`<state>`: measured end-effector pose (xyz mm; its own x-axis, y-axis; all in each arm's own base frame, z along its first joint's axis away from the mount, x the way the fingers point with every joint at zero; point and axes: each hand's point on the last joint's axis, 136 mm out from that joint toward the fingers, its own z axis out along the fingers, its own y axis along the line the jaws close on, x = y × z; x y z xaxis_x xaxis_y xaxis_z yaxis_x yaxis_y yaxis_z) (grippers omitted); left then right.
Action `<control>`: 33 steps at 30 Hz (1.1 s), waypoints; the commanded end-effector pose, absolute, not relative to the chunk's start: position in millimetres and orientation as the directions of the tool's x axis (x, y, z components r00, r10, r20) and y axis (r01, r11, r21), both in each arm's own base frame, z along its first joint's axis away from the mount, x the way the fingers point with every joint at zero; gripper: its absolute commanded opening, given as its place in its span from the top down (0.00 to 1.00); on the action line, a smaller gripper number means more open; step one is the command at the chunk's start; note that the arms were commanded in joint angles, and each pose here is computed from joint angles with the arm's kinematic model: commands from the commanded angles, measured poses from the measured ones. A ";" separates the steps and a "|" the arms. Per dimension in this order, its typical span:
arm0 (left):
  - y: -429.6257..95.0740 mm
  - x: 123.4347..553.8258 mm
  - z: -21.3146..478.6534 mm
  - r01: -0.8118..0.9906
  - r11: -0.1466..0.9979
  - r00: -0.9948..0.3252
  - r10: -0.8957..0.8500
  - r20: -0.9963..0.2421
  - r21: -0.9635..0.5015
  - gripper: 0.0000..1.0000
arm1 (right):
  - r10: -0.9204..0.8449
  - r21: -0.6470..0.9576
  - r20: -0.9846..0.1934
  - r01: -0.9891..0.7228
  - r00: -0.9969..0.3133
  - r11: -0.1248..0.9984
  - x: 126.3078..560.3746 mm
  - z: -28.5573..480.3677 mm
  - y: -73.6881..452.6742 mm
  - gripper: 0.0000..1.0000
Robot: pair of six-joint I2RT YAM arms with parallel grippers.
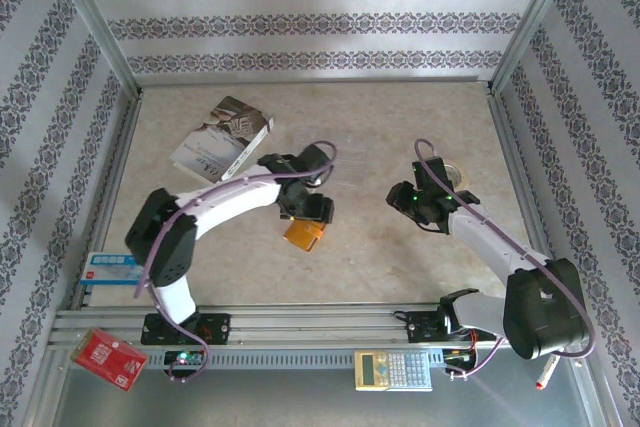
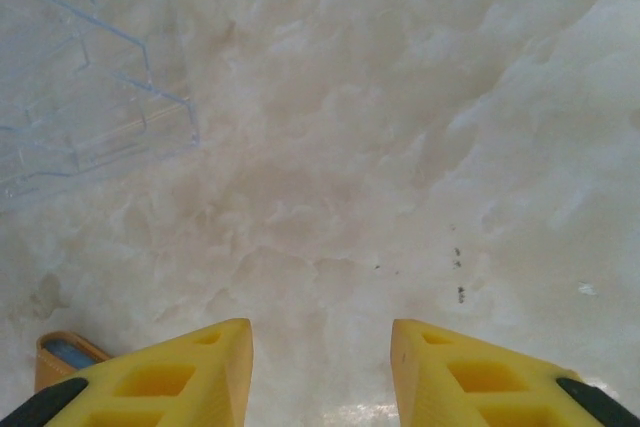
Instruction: Take the credit cards out of the card holder
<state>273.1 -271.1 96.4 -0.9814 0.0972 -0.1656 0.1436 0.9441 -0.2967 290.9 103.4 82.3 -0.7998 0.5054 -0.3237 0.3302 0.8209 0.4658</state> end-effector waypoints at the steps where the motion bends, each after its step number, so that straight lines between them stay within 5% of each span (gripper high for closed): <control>1: -255.0 285.3 98.0 0.049 0.897 -0.987 -0.025 -0.161 -0.439 0.27 | 0.445 0.494 -0.282 0.269 -0.850 0.827 288.0 80.4 136.3 0.57; 17: -235.9 268.0 35.1 -0.146 0.840 -0.985 -0.171 0.001 -0.523 0.56 | 0.074 0.594 -0.160 -0.036 -0.984 0.804 275.3 53.0 293.0 0.65; 23: -242.8 258.8 34.7 -0.145 0.833 -0.987 -0.158 0.022 -0.534 0.63 | 0.038 0.590 -0.150 -0.058 -0.988 0.805 277.1 46.0 300.5 0.78; 33: -258.1 259.2 35.4 -0.188 0.766 -0.977 -0.210 0.036 -0.615 0.63 | 0.024 0.567 -0.199 -0.095 -0.980 0.818 310.7 41.8 303.9 0.78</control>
